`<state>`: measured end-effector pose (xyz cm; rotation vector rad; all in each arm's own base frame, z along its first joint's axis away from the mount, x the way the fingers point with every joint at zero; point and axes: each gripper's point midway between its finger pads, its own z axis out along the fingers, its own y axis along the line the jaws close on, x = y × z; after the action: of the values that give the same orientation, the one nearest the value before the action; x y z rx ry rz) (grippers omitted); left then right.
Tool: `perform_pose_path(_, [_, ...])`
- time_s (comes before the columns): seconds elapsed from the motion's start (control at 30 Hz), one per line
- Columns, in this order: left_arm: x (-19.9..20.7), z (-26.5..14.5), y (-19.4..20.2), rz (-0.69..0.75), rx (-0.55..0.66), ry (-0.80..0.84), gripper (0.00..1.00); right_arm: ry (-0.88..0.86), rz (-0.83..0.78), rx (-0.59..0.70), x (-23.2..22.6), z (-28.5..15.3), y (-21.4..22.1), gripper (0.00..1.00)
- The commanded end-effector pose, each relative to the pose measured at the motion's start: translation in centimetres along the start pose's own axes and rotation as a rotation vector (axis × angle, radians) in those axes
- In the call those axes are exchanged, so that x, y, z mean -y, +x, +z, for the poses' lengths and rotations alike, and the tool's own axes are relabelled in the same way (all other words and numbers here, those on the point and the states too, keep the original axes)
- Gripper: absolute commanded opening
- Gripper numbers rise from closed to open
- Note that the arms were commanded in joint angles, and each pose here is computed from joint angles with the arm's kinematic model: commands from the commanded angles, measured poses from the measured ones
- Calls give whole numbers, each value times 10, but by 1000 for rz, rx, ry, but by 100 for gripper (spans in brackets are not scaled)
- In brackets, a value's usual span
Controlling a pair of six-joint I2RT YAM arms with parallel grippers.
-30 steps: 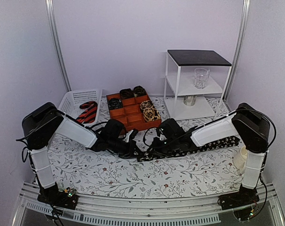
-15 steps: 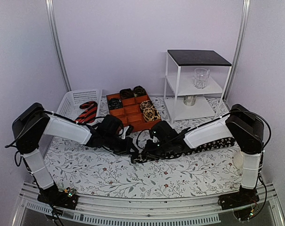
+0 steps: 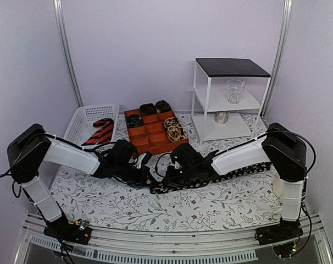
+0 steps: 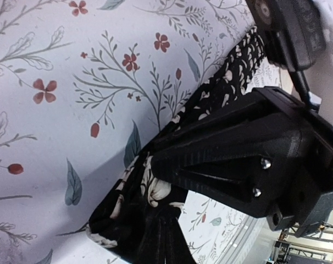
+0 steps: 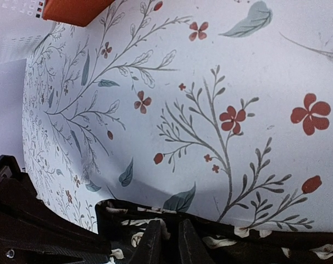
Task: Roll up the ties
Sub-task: Roll the tie at the center of the board.
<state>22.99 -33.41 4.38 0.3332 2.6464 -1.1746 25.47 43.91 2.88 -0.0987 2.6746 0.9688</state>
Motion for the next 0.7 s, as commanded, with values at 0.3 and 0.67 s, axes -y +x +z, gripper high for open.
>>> perform_pose_path(0.3, [-26,15,17,5,-29,-64,0,-43,-51,1,-18,-21,-6,25])
perform_pose_path(0.67, [-25,12,17,8,-19,-66,0,-11,-47,-87,2,-4,16,18])
